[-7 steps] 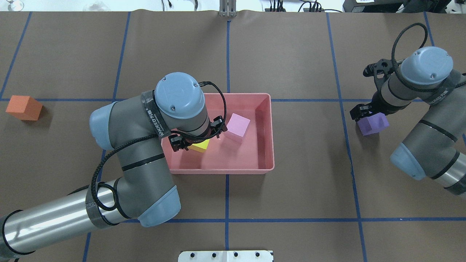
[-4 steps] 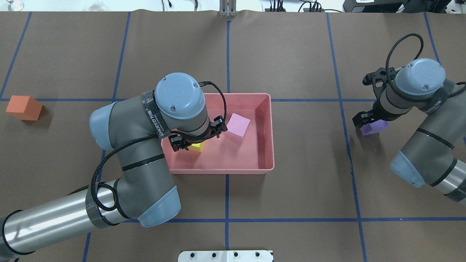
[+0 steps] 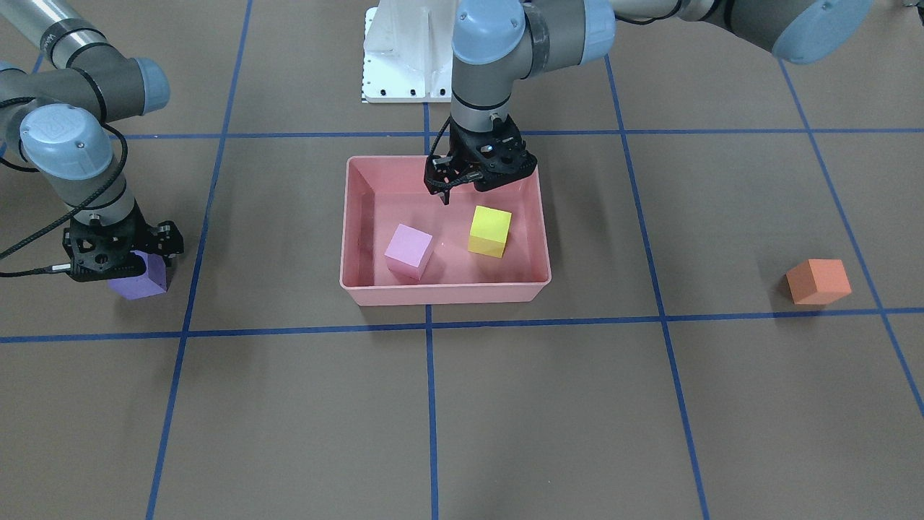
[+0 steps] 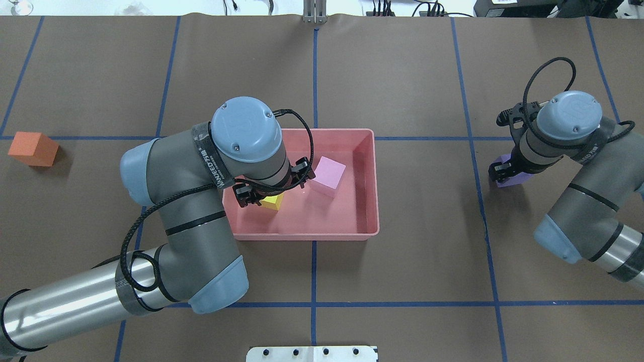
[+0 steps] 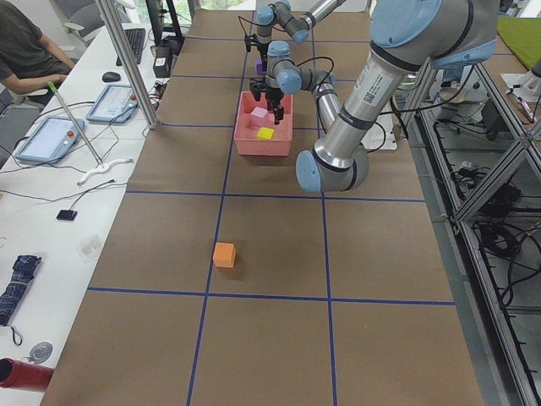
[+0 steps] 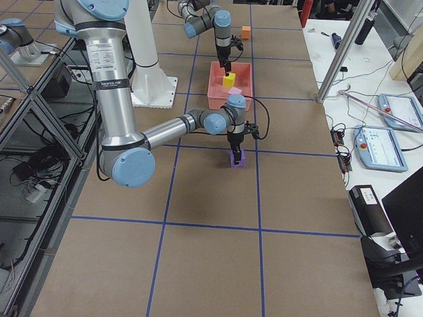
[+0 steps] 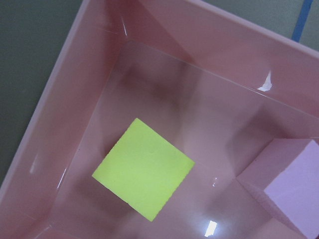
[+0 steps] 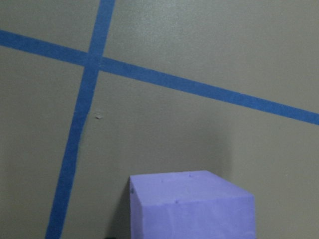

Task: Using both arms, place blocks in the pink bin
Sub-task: 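Release yellow-green cube in bin with left gripper while right grasps purple cube, then carry purple cube into bin with right gripper while left moves toward orange cube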

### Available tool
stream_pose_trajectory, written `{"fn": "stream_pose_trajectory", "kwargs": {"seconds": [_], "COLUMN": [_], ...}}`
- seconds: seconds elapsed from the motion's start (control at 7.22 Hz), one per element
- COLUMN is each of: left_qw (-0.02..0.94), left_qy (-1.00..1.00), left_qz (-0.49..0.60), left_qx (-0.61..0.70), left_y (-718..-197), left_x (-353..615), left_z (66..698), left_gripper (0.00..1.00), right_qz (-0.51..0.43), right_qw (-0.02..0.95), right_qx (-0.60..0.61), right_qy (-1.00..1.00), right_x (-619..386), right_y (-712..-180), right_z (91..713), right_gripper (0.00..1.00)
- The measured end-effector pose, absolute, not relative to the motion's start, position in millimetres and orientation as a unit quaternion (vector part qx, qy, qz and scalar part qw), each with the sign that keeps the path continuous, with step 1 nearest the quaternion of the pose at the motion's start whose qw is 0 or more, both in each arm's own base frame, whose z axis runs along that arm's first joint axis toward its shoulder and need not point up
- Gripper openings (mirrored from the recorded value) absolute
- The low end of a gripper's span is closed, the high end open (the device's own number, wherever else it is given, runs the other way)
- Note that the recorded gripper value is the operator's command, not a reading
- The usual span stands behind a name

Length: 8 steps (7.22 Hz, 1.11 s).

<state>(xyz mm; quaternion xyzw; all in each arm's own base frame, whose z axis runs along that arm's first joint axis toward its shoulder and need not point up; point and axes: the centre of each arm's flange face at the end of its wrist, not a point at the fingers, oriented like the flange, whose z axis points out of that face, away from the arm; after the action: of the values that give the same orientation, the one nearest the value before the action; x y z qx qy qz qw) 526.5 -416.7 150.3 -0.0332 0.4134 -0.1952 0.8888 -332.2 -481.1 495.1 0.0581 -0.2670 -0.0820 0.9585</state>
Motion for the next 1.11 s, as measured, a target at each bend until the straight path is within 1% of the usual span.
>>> {"fn": "stream_pose_trajectory", "kwargs": {"seconds": [0.28,0.42,0.55,0.83,1.11], "left_qw": [0.865,0.861,0.865,0.886,0.913], "left_qy": [0.459,0.47,0.47,0.442,0.401], "left_qz": [-0.202,-0.197,-0.177,-0.13,-0.062], "left_qx": [-0.007,0.004,0.013,0.039,0.049], "left_y": [-426.6,-434.2,-441.7,-453.4,-476.3], "left_x": [466.0,434.8,401.6,327.7,246.5], "left_z": [117.5,119.9,139.9,213.0,302.5], "left_gripper": [0.99,0.99,0.99,0.99,0.99], "right_qz": [-0.075,-0.056,-0.018,0.059,0.109], "right_qw": [0.949,0.943,0.935,0.914,0.892], "right_qx": [0.058,0.064,0.068,0.051,0.027], "right_qy": [-0.299,-0.321,-0.348,-0.398,-0.439], "right_x": [-322.2,-320.2,-332.0,-365.7,-409.3], "right_y": [-483.8,-490.8,-504.0,-518.9,-501.4], "right_z": [468.9,439.3,387.6,264.4,176.1], "right_gripper": [0.0,0.0,0.0,0.0,0.0]}}
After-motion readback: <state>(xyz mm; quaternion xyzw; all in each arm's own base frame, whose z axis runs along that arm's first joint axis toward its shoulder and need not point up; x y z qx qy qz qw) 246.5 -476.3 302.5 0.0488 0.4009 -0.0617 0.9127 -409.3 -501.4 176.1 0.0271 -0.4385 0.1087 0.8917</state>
